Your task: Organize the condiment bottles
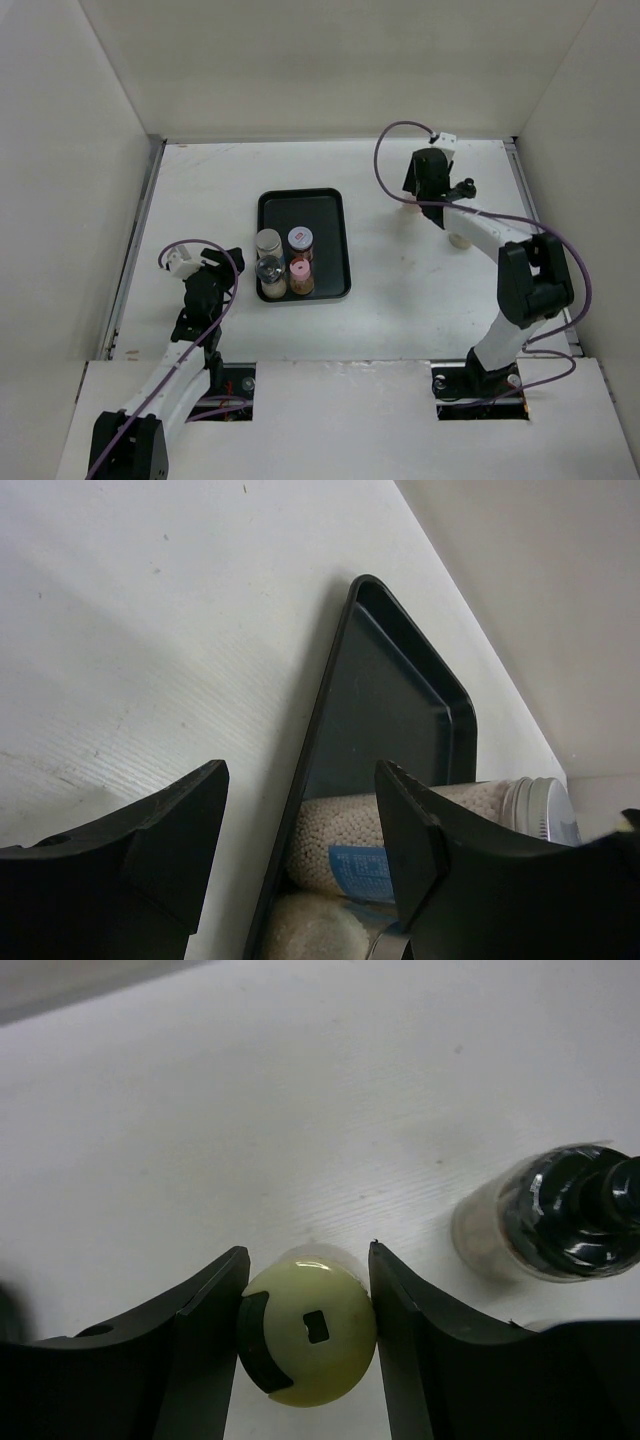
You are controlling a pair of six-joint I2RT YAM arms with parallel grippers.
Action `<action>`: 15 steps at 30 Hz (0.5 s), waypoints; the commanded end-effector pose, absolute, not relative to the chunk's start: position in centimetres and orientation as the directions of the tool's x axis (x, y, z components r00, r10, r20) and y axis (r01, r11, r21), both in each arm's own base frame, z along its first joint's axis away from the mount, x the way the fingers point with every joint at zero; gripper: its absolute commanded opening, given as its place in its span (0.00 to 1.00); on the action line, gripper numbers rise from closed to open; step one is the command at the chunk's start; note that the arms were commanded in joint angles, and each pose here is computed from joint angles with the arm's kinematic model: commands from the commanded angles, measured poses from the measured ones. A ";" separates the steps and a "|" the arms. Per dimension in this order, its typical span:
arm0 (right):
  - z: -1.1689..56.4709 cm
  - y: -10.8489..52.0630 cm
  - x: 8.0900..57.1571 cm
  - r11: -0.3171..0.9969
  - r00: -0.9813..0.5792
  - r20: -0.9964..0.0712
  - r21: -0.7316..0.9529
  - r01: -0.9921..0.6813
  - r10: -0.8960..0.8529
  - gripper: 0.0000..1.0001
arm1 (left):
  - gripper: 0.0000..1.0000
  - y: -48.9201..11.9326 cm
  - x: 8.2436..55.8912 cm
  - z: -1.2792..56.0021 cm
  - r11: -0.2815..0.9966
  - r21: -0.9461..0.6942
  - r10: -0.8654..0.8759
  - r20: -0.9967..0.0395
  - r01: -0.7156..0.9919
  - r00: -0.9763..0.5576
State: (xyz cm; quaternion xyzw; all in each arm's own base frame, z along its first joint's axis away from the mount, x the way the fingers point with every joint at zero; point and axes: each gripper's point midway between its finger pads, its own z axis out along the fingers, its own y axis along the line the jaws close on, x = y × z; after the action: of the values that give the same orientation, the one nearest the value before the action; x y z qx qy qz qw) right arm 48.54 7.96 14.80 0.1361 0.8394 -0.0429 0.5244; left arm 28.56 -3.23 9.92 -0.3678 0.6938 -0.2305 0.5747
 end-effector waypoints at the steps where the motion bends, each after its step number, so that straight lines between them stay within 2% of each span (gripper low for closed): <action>1: 23.6 14.0 47.8 0.976 -0.243 -0.947 0.185 0.116 0.208 0.39 | 0.59 -3.4 29.1 11.4 0.625 -0.754 -0.774 -0.631 -0.202 -0.041; 8: 24.7 27.7 47.1 0.957 -0.273 -0.946 0.226 -0.182 0.172 0.39 | 0.59 -3.5 29.1 11.3 0.626 -0.753 -0.774 -0.631 -0.202 -0.048; 15: 24.0 37.1 47.6 0.923 -0.275 -0.957 0.187 -0.337 0.094 0.39 | 0.59 -3.4 29.0 11.3 0.623 -0.757 -0.777 -0.628 -0.198 -0.046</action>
State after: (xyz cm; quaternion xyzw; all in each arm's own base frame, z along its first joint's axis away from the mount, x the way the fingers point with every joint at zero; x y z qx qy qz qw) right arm 46.86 34.39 21.35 -0.0614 0.8024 0.1545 0.5731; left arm 28.55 -3.30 9.73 -0.3673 0.6965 -0.2302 0.5718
